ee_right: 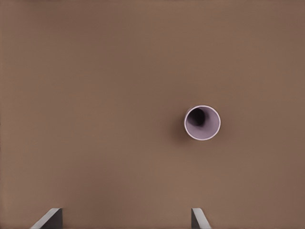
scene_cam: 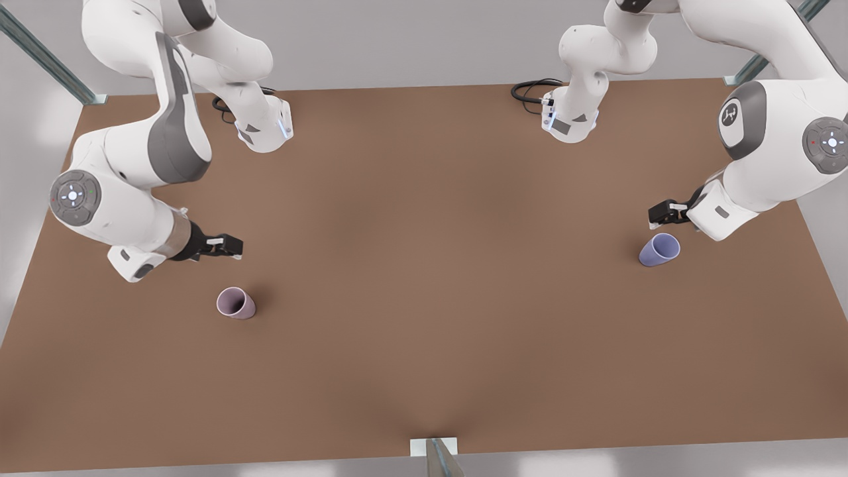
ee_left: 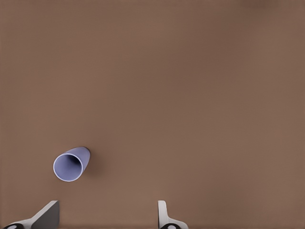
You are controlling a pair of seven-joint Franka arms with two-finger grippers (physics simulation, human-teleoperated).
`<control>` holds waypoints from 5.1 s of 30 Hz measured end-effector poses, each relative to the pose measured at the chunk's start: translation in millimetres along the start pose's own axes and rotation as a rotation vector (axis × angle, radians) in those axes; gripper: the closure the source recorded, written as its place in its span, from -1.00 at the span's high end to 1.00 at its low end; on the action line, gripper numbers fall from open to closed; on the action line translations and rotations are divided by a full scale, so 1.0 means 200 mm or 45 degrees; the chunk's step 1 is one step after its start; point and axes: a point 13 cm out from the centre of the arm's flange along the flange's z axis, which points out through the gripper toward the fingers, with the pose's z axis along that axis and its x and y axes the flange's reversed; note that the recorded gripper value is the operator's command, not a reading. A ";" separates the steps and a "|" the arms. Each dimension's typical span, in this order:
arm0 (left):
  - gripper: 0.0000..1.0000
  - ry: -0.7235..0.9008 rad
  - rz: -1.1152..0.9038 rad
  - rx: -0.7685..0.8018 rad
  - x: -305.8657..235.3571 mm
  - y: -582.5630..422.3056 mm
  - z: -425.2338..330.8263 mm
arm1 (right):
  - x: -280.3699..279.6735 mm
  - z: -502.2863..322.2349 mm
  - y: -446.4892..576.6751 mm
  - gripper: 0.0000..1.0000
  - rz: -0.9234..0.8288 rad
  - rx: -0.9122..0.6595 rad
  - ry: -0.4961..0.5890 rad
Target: Stack the cups, with the pink cup at the bottom and the purple cup at the top
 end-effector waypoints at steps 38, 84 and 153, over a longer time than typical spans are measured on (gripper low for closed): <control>1.00 0.156 0.005 -0.014 0.06 -0.06 0.17 | -0.35 1.39 -0.88 1.00 0.183 -0.021 0.072; 1.00 0.271 -0.293 0.018 0.23 0.82 1.23 | 0.00 1.37 2.35 -0.57 -0.146 -0.109 -0.218; -0.57 0.121 0.367 -0.068 -0.13 -1.22 0.85 | -0.12 0.03 -0.22 1.00 0.366 0.068 -0.203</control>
